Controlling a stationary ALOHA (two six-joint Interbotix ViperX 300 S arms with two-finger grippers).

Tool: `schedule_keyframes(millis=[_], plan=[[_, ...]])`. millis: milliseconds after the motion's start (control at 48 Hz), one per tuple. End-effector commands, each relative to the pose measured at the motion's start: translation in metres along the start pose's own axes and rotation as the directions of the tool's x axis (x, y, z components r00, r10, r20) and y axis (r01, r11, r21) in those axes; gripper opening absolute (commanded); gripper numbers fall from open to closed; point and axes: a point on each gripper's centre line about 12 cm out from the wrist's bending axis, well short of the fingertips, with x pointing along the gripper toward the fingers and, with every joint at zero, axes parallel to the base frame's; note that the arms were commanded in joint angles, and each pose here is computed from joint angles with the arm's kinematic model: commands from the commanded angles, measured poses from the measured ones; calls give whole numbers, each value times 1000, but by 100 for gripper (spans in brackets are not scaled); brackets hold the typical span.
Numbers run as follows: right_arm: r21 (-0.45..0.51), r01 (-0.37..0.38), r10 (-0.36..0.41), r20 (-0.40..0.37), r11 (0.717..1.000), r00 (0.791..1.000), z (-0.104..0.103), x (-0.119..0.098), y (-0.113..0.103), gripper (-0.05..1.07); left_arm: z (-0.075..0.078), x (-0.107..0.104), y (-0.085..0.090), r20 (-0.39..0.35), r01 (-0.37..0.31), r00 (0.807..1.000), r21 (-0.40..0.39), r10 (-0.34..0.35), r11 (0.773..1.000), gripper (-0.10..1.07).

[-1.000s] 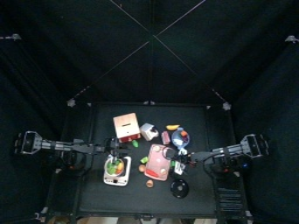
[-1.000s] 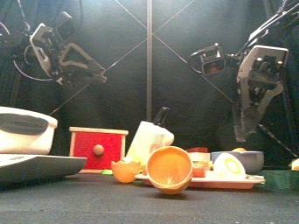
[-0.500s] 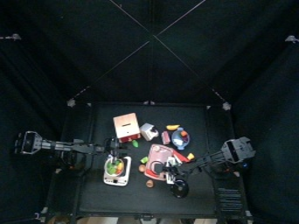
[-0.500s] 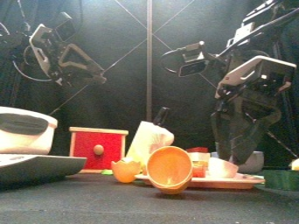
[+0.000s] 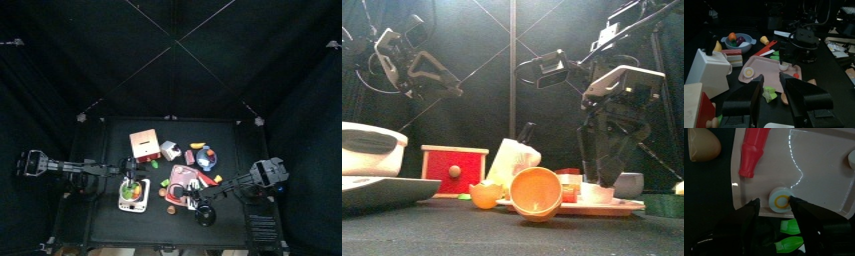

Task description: Grab egg half

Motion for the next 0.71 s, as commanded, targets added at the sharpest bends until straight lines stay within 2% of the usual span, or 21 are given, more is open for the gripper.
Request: schedule_keyframes(millis=[0, 229, 396, 688], plan=[[10, -6, 6, 29, 1000, 1000, 9, -6, 0, 85, 7, 2, -1, 23, 3, 1000, 1, -3, 1000, 73], [21, 7, -7, -2, 1000, 1000, 6, 5, -5, 85, 6, 1, -1, 20, 3, 1000, 3, -3, 1000, 73], [28, 10, -10, 2, 1000, 1000, 8, 4, -9, 86, 5, 1, -1, 17, 3, 1000, 1, -3, 1000, 73], [0, 31, -31, -42, 1000, 999, -4, 20, -10, 83, 5, 1, -1, 17, 3, 1000, 1, -3, 1000, 73]])
